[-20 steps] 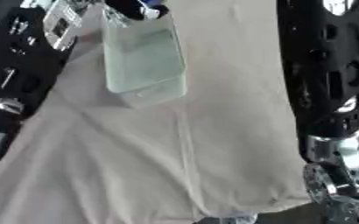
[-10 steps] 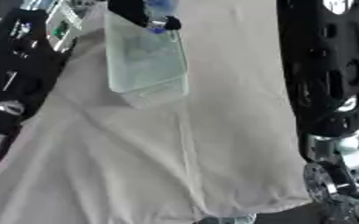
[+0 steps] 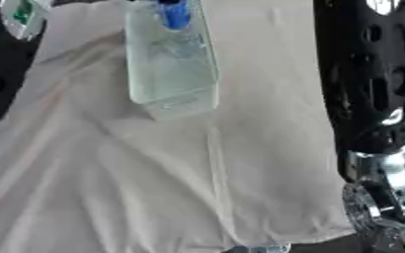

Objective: Pick up objects on the table and place them in the box.

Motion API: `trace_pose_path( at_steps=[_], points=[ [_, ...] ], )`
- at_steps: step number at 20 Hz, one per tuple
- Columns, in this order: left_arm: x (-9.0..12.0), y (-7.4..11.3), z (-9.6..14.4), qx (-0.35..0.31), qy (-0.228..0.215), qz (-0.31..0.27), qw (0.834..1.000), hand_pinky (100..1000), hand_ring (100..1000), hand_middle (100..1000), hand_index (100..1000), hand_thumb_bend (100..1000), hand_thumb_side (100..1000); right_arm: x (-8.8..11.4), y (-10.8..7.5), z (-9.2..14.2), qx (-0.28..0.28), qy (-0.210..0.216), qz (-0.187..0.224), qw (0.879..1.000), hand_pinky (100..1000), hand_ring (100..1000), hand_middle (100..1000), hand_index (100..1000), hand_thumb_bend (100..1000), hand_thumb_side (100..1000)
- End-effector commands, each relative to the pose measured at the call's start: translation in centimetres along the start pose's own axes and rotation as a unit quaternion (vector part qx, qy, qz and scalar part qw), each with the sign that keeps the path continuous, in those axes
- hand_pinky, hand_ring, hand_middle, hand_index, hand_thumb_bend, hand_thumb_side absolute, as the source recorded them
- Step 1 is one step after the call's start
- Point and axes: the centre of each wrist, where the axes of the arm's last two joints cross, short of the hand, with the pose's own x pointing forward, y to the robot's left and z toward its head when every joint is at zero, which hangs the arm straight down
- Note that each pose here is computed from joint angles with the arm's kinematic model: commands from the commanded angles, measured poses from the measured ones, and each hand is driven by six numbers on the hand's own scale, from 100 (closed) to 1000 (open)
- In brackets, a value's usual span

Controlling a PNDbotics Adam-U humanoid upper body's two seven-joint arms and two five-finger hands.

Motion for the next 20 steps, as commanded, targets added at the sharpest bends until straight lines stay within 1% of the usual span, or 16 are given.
trace_pose_path(
  at_steps=[1, 3, 4, 5, 6, 7, 8, 9, 11, 12, 13, 14, 15, 16, 20],
  points=[
    [-2.2, 3.1, 1.8, 0.029, 0.017, -0.012, 0.999, 651, 818, 1000, 959, 739, 988, 0.1, -0.4, -1.4, 0.011, -0.018, 0.004, 1.000, 678, 785, 840, 860, 100, 1000],
    [-3.1, 4.0, 2.7, 0.030, 0.024, -0.002, 0.999, 648, 818, 1000, 957, 748, 990, 0.1, -0.5, -1.4, 0.011, -0.016, 0.005, 1.000, 678, 785, 840, 860, 100, 1000],
    [-3.6, 4.5, 3.2, 0.030, 0.027, 0.003, 0.999, 677, 835, 1000, 963, 768, 987, 0.1, -0.6, -1.3, 0.011, -0.016, 0.006, 1.000, 678, 785, 840, 860, 100, 1000],
    [-4.1, 4.9, 3.8, 0.031, 0.030, 0.007, 0.999, 700, 849, 1000, 968, 686, 1000, 0.1, -0.7, -1.3, 0.012, -0.015, 0.007, 1.000, 678, 785, 840, 860, 100, 1000],
    [-4.4, 5.4, 4.3, 0.034, 0.033, 0.011, 0.999, 720, 861, 1000, 971, 786, 988, 0.1, -0.7, -1.3, 0.012, -0.015, 0.007, 1.000, 678, 785, 840, 860, 100, 1000],
    [-4.7, 5.9, 4.8, 0.037, 0.035, 0.014, 0.999, 714, 857, 1000, 970, 785, 989, 0.1, -0.7, -1.3, 0.012, -0.015, 0.008, 1.000, 678, 785, 840, 860, 100, 1000],
    [-5.0, 6.3, 5.3, 0.040, 0.038, 0.017, 0.998, 735, 866, 1000, 975, 796, 991, 0.1, -0.8, -1.3, 0.013, -0.015, 0.008, 1.000, 678, 785, 840, 860, 100, 1000],
    [-5.3, 6.7, 5.9, 0.044, 0.042, 0.020, 0.998, 734, 866, 1000, 974, 794, 990, 0.1, -0.8, -1.3, 0.013, -0.014, 0.008, 1.000, 678, 785, 840, 860, 100, 1000],
    [-5.7, 7.2, 7.1, 0.048, 0.051, 0.021, 0.997, 742, 871, 1000, 979, 832, 1000, 0.1, -0.8, -1.2, 0.014, -0.013, 0.007, 1.000, 678, 785, 840, 860, 100, 1000],
    [-5.8, 7.4, 7.8, 0.048, 0.056, 0.019, 0.997, 738, 874, 1000, 980, 892, 1000, 0.1, -0.8, -1.2, 0.015, -0.012, 0.008, 1.000, 679, 785, 840, 861, 100, 1000],
    [-5.9, 7.6, 8.6, 0.049, 0.058, 0.016, 0.997, 738, 873, 1000, 979, 886, 1000, 0.1, -0.8, -1.1, 0.015, -0.012, 0.008, 1.000, 679, 785, 840, 861, 100, 1000],
    [-5.9, 7.8, 9.3, 0.048, 0.058, 0.011, 0.997, 747, 885, 1000, 998, 955, 993, 0.1, -0.8, -1.1, 0.016, -0.011, 0.008, 1.000, 679, 786, 841, 861, 100, 1000],
    [-5.9, 7.9, 10.2, 0.046, 0.058, 0.004, 0.997, 748, 885, 1000, 997, 950, 996, 0.1, -0.9, -1.0, 0.017, -0.010, 0.009, 1.000, 679, 786, 841, 861, 100, 1000],
    [-5.9, 8.2, 11.0, 0.046, 0.059, -0.003, 0.997, 739, 868, 1000, 997, 983, 980, 0.1, -0.9, -1.0, 0.018, -0.009, 0.009, 1.000, 680, 786, 841, 862, 100, 1000],
    [-6.1, 8.8, 14.5, 0.030, 0.072, -0.021, 0.997, 746, 864, 1000, 996, 977, 992, 0.1, -1.2, -0.7, 0.023, -0.004, 0.012, 1.000, 681, 787, 842, 863, 100, 1000]
  ],
)
